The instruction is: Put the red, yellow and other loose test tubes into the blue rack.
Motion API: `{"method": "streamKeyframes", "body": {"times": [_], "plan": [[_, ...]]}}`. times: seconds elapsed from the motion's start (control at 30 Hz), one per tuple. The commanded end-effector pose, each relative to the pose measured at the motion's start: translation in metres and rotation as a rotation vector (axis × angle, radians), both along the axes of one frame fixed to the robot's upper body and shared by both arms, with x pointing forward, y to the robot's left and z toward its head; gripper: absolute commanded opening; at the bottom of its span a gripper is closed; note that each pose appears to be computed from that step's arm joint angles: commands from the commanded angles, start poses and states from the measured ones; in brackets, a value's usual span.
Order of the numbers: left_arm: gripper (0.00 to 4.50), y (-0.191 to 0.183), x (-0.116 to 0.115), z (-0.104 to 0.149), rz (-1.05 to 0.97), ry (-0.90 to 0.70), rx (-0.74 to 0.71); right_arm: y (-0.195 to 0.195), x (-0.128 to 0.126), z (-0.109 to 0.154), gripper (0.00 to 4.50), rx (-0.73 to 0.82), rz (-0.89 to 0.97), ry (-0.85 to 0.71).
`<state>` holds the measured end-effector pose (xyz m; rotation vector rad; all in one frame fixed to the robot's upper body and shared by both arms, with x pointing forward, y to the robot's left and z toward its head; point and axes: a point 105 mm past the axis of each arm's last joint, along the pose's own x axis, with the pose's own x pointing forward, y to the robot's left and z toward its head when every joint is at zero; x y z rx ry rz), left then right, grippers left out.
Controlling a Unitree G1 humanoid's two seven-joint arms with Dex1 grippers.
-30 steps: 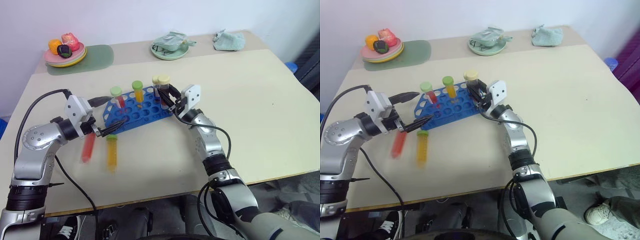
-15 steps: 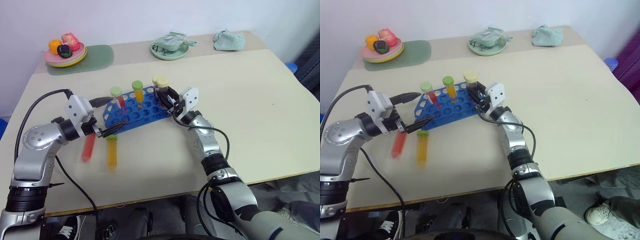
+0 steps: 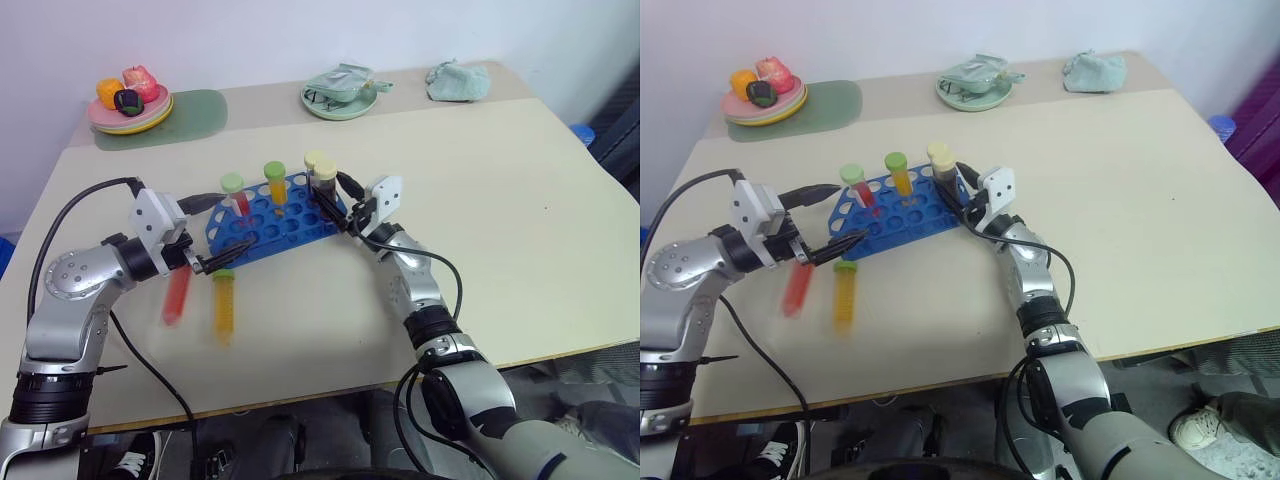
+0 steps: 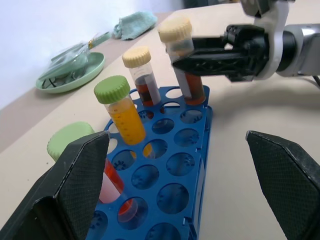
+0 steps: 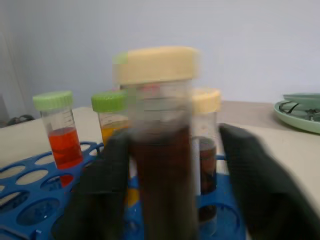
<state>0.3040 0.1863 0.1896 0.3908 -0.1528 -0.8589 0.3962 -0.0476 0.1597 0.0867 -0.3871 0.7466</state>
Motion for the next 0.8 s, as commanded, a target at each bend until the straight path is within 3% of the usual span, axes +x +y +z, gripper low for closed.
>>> {"method": "streamKeyframes", "body": {"times": [0.03,0.43,0.6,0.8], "plan": [[4.50,-0.001,-0.002,0.015,-0.007,-0.063,0.009,-0.005,-0.005,0.018,4.47,-0.002,0.008,-0.074],[4.50,-0.004,-0.009,0.013,-0.021,-0.047,0.020,-0.054,-0.025,0.039,4.47,-0.115,0.043,-0.099],[4.50,-0.005,-0.015,0.009,-0.014,0.001,0.028,-0.078,-0.050,0.058,4.47,-0.148,0.194,-0.046],[4.50,-0.001,-0.026,0.001,0.091,0.110,0.166,-0.106,-0.095,0.078,4.47,-0.345,0.428,0.063]]}}
